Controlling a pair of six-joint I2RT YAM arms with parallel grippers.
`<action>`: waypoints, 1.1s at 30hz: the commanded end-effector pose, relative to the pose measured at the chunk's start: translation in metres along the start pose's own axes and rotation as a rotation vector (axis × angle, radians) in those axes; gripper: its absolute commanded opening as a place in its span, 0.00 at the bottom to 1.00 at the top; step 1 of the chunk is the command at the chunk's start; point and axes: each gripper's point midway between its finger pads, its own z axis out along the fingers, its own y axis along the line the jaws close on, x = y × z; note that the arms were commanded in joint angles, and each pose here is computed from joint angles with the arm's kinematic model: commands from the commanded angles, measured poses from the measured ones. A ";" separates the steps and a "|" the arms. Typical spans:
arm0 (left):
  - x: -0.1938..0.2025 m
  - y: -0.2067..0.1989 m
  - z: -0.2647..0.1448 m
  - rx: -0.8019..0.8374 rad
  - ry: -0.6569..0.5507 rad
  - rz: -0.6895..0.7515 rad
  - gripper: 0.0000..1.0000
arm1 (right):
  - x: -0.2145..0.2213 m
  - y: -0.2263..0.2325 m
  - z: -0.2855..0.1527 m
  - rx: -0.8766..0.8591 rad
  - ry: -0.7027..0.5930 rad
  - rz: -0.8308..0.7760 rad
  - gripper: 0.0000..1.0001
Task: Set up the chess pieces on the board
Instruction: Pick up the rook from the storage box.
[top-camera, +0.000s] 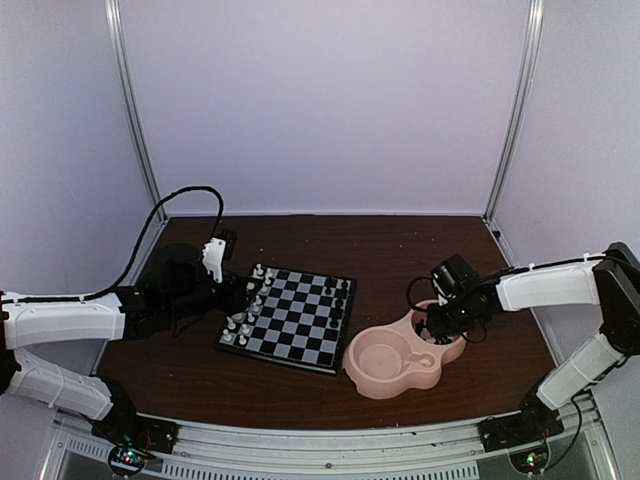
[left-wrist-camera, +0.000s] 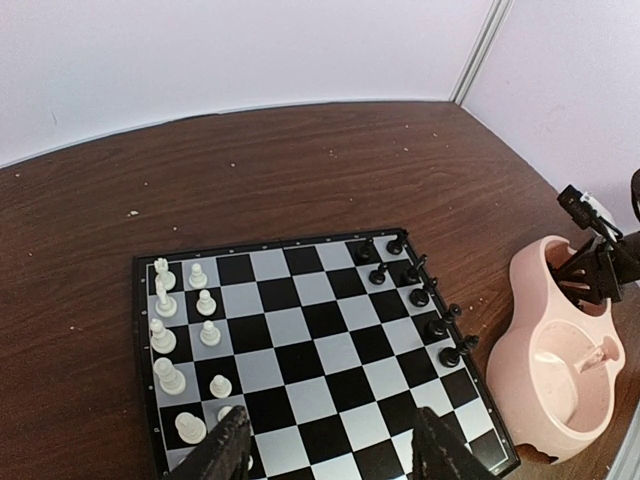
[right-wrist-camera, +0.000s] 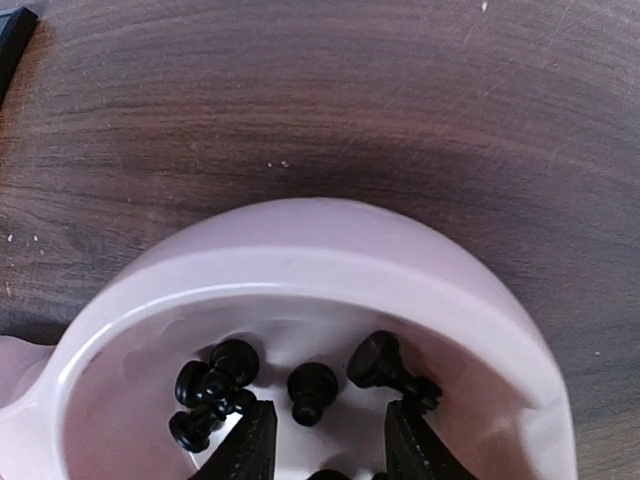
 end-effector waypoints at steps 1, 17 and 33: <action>-0.012 -0.004 -0.004 0.015 -0.047 0.008 0.55 | -0.011 0.011 0.002 -0.045 -0.005 0.022 0.40; -0.012 -0.005 -0.003 0.018 -0.040 0.009 0.55 | -0.004 0.026 0.020 -0.091 0.089 0.000 0.30; -0.016 -0.008 -0.008 0.032 -0.052 0.002 0.55 | -0.031 0.011 -0.027 -0.078 -0.121 0.008 0.13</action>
